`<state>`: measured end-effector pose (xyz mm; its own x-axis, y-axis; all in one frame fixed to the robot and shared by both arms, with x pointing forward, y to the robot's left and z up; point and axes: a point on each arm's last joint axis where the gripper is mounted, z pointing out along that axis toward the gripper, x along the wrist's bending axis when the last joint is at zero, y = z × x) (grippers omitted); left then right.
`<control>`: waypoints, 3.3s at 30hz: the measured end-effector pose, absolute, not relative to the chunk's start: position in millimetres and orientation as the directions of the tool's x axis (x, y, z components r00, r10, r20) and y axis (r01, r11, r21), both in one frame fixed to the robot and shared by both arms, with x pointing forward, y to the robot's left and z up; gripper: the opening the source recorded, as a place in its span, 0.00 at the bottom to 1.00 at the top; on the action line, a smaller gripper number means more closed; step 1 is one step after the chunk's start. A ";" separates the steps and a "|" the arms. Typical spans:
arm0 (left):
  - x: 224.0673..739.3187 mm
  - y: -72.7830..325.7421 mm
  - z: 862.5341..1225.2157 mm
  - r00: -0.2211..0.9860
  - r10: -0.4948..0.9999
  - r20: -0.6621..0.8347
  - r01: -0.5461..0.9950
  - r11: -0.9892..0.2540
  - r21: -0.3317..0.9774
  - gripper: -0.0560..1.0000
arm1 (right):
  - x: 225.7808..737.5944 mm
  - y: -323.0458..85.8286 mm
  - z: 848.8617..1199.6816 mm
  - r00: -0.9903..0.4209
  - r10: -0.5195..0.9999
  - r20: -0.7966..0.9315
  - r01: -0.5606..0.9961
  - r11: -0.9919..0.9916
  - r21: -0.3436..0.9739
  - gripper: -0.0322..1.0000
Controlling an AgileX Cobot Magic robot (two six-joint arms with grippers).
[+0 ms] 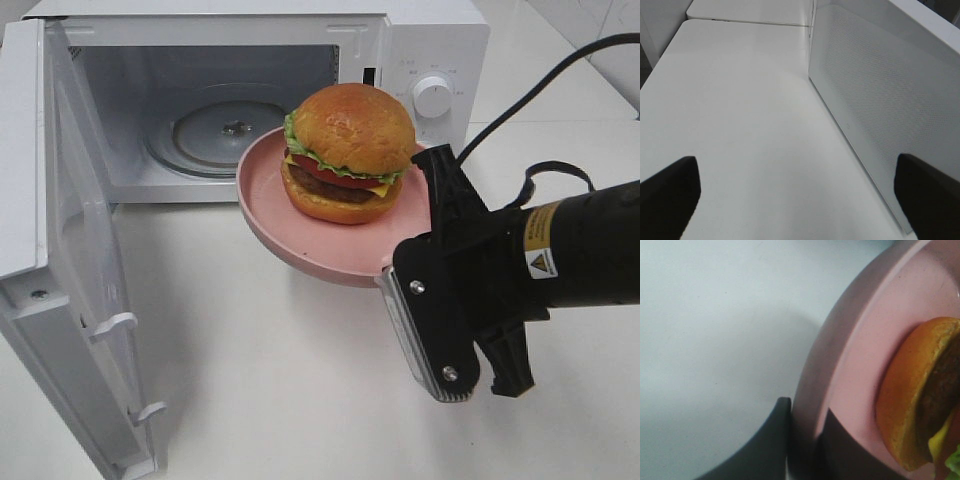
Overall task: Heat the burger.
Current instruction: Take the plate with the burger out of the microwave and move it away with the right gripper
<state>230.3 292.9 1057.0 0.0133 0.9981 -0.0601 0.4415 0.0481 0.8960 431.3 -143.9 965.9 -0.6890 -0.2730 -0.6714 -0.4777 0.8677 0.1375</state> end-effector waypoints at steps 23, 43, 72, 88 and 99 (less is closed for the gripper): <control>230.3 292.9 1057.0 0.013 0.998 -0.060 0.442 0.048 0.896 0.97 | 374.6 -215.2 983.8 -0.766 -0.150 -0.625 -0.233 0.971 0.052 0.13; 230.3 292.9 1057.0 0.013 0.998 -0.060 0.442 0.048 0.896 0.97 | 368.4 -250.8 986.6 -0.737 0.252 -0.627 0.280 0.958 0.057 0.13; 230.3 292.9 1057.0 0.013 0.998 -0.060 0.442 0.048 0.896 0.97 | 423.0 -224.7 961.3 -0.331 0.704 -0.628 0.832 0.532 0.158 0.13; 230.3 292.9 1057.0 0.013 0.998 -0.060 0.442 0.048 0.896 0.97 | 442.8 -230.7 910.0 -0.217 0.753 -0.621 0.931 0.352 0.101 0.13; 230.3 292.9 1057.0 0.013 0.998 -0.060 0.442 0.048 0.896 0.97 | 452.5 -243.2 883.9 -0.151 0.774 -0.614 0.963 0.255 0.085 0.13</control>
<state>230.3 292.9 1057.0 0.0133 0.9981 -0.0601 0.4415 0.0481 0.8960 452.5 -243.2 883.9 -0.1512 0.7745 -0.6143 0.9631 0.2553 0.0848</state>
